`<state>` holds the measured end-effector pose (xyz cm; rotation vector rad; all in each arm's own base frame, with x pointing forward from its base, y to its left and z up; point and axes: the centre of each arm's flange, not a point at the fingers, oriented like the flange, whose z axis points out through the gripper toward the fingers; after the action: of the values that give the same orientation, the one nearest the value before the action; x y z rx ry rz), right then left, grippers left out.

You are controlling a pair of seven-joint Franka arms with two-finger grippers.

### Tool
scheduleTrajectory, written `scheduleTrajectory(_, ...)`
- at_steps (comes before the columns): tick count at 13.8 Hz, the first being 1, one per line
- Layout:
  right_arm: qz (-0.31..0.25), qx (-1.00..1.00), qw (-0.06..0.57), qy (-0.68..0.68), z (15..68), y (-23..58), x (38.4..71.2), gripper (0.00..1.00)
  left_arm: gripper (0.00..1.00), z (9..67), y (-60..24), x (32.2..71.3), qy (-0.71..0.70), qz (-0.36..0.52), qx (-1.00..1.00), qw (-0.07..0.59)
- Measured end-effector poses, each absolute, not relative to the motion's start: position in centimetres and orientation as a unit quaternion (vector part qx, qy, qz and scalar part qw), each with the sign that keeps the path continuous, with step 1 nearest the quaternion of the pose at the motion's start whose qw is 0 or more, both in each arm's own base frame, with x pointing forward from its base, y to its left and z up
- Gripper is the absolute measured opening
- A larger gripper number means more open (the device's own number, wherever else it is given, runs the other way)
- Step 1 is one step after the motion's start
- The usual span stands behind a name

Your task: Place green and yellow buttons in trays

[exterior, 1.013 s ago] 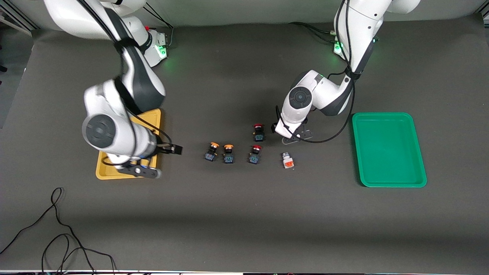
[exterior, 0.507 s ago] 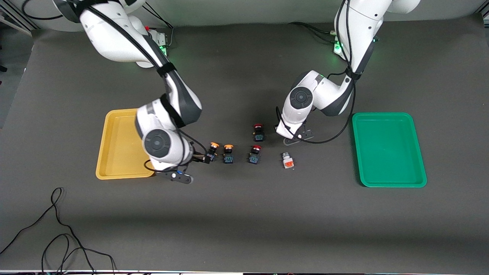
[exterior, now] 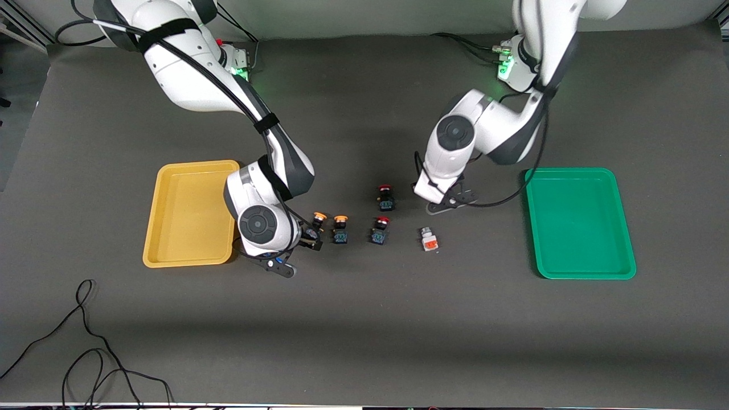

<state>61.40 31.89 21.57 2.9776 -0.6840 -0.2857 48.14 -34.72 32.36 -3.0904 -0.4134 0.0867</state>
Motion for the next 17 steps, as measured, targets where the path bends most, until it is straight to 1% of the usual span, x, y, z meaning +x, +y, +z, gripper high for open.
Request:
scheduleTrajectory(4,-0.090,0.969,0.041,-0.227,17.7,33.6,60.4,1.00,0.33,47.8,-31.9,49.6,-0.100,0.043,-0.994,0.005)
scheduleTrajectory(6,-0.091,0.969,0.044,-0.224,16.4,34.2,59.9,1.00,0.33,52.3,-29.4,50.6,-0.087,0.048,-0.995,0.001)
scheduleTrajectory(9,-0.093,0.970,0.047,-0.218,15.9,34.9,59.3,1.00,0.33,53.7,-23.4,52.8,-0.067,0.064,-0.996,0.003)
scheduleTrajectory(11,-0.094,0.971,0.047,-0.217,15.9,35.1,59.2,1.00,0.33,53.8,-17.0,54.4,-0.048,0.082,-0.995,0.002)
scheduleTrajectory(13,-0.095,0.971,0.049,-0.213,15.8,35.5,58.8,1.00,0.33,54.1,-8.9,55.8,-0.033,0.090,-0.995,-0.004)
scheduleTrajectory(15,-0.097,0.972,0.052,-0.209,15.5,35.8,58.3,0.95,0.33,54.1,-1.4,56.4,-0.017,0.090,-0.996,-0.007)
scheduleTrajectory(16,-0.098,0.972,0.053,-0.208,15.4,35.9,58.1,0.86,0.33,53.8,1.5,56.4,-0.008,0.089,-0.996,-0.010)
scheduleTrajectory(17,-0.099,0.972,0.054,-0.207,15.5,35.9,58.0,0.75,0.33,53.4,3.7,56.4,-0.001,0.086,-0.996,-0.014)
